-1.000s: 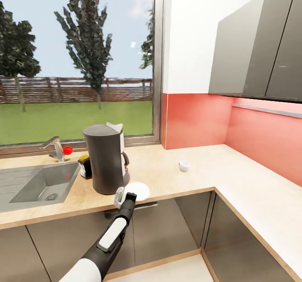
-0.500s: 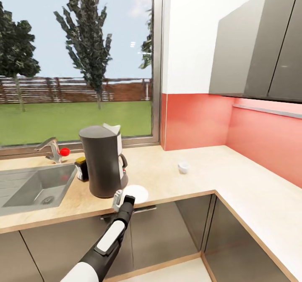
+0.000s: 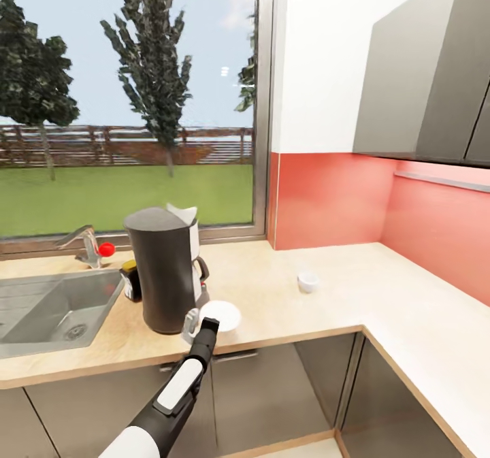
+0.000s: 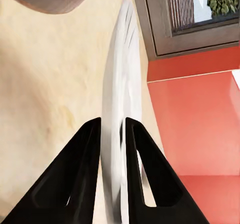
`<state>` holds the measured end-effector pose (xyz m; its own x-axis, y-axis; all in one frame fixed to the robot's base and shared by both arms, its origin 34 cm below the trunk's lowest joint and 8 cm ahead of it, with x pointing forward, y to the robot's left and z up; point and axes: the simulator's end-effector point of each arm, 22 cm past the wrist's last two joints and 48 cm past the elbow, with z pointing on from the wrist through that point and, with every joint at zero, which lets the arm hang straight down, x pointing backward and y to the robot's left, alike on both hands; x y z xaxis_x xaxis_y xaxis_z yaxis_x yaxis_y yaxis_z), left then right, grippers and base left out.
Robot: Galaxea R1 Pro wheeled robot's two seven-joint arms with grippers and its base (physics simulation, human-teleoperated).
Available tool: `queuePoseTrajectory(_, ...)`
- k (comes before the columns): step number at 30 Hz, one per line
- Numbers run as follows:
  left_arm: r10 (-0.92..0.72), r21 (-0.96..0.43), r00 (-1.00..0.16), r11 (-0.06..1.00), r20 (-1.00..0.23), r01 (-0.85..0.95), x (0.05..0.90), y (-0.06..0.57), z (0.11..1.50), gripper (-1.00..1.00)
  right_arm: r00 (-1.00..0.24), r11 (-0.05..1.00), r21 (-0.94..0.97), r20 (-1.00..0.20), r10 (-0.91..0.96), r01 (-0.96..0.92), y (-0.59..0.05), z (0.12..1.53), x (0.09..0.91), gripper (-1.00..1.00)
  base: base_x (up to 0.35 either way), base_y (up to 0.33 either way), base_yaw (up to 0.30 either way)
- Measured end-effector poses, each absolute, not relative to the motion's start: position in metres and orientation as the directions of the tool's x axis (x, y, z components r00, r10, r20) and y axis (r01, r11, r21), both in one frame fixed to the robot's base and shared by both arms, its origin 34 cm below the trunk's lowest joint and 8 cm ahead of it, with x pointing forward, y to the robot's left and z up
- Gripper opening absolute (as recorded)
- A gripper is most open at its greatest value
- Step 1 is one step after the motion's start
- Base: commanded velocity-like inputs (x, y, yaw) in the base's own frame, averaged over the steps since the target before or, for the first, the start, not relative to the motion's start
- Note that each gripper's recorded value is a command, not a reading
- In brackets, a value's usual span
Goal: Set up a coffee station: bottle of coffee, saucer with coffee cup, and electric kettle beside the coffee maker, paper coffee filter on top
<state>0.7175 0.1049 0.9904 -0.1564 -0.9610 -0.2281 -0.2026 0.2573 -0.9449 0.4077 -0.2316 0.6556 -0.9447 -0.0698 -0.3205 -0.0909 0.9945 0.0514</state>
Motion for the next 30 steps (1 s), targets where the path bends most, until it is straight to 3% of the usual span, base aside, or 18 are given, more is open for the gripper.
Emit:
queuePoseTrajectory(24, -0.960, -0.944, -0.160, 0.260, -0.230, -0.203, 0.7171, 0.1031, 0.9894, -1.00, -0.945, 0.995, 0.049, -0.319, -0.069, -0.090, -0.2340, 0.6554, 0.4073, 1.00, 0.101, -0.102, 0.016)
queuePoseTrajectory(30, -0.960, -0.944, -0.160, 0.260, -0.230, -0.203, 0.7172, 0.1032, 0.9893, -1.00, -0.945, 0.995, 0.049, -0.319, -0.070, -0.090, -0.2336, 0.6553, 0.4074, 1.00, 0.032, -0.031, 0.199)
